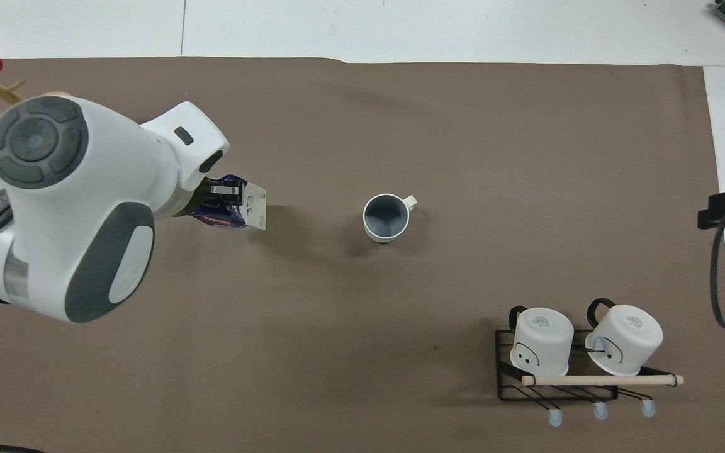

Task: Place cup and milk on table
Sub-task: 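Carry the milk carton beside the white mug with the left gripper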

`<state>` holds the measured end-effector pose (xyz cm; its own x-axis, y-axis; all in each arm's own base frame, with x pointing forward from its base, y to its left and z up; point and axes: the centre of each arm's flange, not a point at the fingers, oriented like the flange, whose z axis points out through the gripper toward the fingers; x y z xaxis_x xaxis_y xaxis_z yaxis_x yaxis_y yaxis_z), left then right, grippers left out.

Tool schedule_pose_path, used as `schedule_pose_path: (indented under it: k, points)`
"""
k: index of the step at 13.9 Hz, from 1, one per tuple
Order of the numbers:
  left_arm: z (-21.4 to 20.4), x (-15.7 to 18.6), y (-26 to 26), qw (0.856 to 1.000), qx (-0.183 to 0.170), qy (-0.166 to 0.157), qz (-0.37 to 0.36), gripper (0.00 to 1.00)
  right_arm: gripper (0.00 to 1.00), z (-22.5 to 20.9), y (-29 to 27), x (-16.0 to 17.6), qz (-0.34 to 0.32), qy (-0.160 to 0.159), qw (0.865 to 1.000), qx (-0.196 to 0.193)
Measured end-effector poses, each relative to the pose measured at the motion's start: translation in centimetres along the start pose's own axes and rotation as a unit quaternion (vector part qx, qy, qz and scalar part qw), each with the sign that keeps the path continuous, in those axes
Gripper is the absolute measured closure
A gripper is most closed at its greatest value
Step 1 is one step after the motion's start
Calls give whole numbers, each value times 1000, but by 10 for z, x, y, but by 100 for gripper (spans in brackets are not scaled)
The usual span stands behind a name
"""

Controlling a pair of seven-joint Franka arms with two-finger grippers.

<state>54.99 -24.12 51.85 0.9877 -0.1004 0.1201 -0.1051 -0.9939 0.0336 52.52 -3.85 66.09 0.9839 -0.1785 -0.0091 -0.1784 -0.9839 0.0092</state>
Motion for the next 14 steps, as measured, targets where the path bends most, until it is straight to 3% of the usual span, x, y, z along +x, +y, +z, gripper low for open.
schedule_pose_path:
  k: [4,7,14]
  points:
    - [3,-14,56,1000,0,0,-15,51,0,0,0,0,0,0,1000,0]
    - [17,-1,91,999,1,3,-40,51,0,0,0,0,0,0,1000,0]
    - [62,13,124,999,6,-9,-50,50,0,0,0,0,0,0,1000,0]
